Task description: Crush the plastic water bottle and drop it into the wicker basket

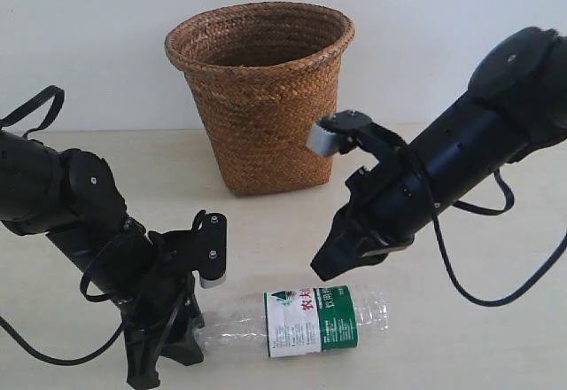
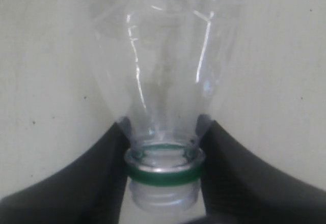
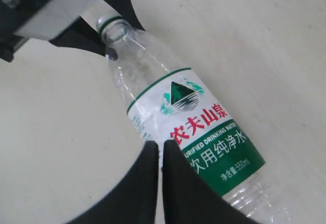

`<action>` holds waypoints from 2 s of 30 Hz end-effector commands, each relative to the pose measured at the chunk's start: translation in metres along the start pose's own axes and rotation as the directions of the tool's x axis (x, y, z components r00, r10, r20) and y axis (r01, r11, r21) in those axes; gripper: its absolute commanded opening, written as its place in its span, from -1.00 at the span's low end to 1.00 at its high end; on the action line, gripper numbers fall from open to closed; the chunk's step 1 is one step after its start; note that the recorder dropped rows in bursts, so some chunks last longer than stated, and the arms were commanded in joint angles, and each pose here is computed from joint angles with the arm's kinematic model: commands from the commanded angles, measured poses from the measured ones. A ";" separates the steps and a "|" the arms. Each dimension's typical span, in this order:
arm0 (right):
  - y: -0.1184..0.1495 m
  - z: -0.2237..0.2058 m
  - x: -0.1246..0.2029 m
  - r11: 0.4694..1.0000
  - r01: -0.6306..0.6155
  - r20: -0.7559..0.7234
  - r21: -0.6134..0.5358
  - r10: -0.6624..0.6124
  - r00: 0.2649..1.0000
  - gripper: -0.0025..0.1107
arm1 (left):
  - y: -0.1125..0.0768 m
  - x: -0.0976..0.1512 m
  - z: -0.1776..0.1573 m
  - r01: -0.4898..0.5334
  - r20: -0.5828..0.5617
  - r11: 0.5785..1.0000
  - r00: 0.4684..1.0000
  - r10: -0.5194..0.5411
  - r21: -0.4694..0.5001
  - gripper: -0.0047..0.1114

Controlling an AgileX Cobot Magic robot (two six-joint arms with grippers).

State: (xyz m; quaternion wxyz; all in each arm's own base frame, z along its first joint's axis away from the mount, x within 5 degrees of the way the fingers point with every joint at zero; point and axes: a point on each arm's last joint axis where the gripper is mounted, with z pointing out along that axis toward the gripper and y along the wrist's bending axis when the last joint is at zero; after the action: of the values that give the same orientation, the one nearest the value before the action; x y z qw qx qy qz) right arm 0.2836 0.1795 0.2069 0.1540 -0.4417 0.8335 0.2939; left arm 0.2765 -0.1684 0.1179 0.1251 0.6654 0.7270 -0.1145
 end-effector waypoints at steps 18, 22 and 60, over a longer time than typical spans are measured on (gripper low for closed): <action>-0.046 0.069 0.042 1.000 -0.003 -0.245 -0.006 0.001 0.970 -0.96 | -0.001 -0.002 0.001 0.008 0.004 1.000 1.000 -0.008 0.002 -0.84; -0.053 0.077 0.046 0.998 -0.046 -0.259 0.031 0.053 0.964 -0.96 | -0.001 -0.002 0.001 0.008 0.004 1.000 1.000 -0.008 0.002 -0.84; -0.036 0.059 -0.020 0.997 -0.076 -0.417 0.012 0.074 0.906 -0.96 | -0.004 -0.003 0.000 0.004 -0.003 0.999 1.000 -0.004 0.052 -0.84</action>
State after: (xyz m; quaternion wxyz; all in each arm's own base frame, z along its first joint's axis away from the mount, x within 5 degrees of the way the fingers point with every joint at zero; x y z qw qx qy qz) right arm 0.3274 0.2155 0.1432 -0.0606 -0.4214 0.8822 0.2011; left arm 0.2755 -0.1695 0.1190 0.1174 0.6624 0.7292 -0.1254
